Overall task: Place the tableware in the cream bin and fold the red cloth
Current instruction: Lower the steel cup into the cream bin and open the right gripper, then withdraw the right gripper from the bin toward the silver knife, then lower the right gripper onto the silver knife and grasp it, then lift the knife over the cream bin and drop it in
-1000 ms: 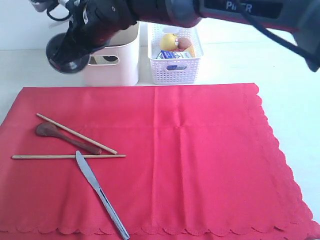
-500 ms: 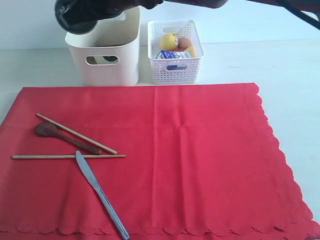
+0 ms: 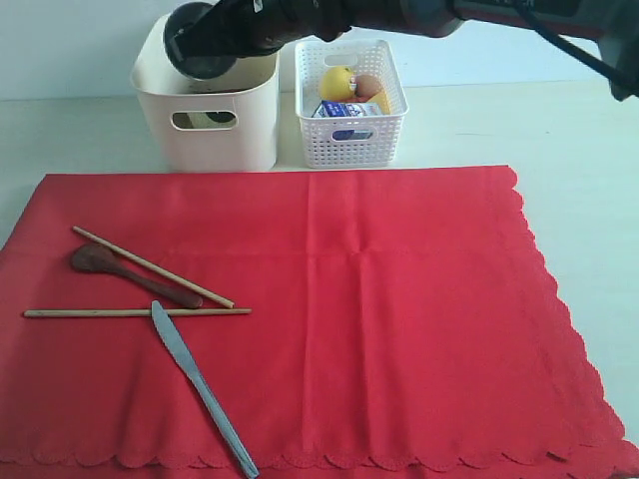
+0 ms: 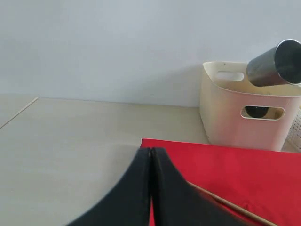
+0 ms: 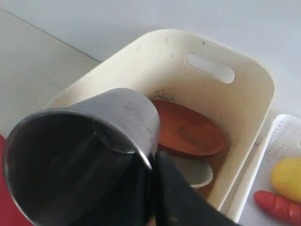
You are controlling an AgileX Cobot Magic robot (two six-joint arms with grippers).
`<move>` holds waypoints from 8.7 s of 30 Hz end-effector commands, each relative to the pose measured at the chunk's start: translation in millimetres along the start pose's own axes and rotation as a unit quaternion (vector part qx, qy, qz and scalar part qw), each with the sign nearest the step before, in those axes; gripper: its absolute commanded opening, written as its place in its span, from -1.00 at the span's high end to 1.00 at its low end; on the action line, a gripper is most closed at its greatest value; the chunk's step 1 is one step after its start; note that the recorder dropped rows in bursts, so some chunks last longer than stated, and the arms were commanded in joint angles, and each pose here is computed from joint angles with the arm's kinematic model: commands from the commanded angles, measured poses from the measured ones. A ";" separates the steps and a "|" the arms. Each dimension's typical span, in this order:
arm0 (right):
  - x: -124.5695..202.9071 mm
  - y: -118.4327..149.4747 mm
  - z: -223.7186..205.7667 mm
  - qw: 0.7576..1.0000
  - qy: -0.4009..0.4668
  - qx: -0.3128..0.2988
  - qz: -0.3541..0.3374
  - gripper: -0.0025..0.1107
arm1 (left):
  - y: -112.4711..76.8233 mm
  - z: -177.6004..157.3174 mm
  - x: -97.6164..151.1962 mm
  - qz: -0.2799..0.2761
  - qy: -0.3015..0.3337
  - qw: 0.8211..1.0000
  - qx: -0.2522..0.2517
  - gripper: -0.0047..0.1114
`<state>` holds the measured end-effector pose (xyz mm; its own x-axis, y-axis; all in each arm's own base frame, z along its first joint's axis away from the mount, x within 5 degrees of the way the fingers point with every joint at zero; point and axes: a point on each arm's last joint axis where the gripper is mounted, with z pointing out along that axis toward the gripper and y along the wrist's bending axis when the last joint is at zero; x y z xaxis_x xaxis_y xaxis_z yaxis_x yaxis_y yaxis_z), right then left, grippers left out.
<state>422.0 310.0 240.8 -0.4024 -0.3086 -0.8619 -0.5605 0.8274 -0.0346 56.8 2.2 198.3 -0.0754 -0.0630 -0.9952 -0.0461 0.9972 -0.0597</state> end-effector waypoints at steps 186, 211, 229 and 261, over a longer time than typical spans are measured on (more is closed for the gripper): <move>102.0 180.7 -99.1 0.918 0.278 -0.152 -0.239 0.96 | 0.0 -0.6 -1.1 0.000 -0.007 1.000 -0.001 0.90; 7.0 84.4 -25.7 0.957 -0.171 -0.123 -0.199 0.96 | 0.0 -0.6 -1.1 0.000 -0.007 1.000 -0.001 0.90; -24.9 52.6 16.8 0.952 -0.258 -0.091 -0.137 0.96 | 0.0 -0.6 -1.1 0.000 -0.007 1.000 -0.001 0.90; 6.3 24.7 45.0 0.983 -0.114 -0.060 0.129 -0.16 | 0.0 -0.6 -1.1 0.000 -0.007 1.000 -0.001 0.90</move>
<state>439.6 353.4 196.6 -0.3473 0.0196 -0.9375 -0.5751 0.7853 0.2295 56.8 2.2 198.3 -0.0754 -0.0630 -0.9952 -0.0461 0.9972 -0.0597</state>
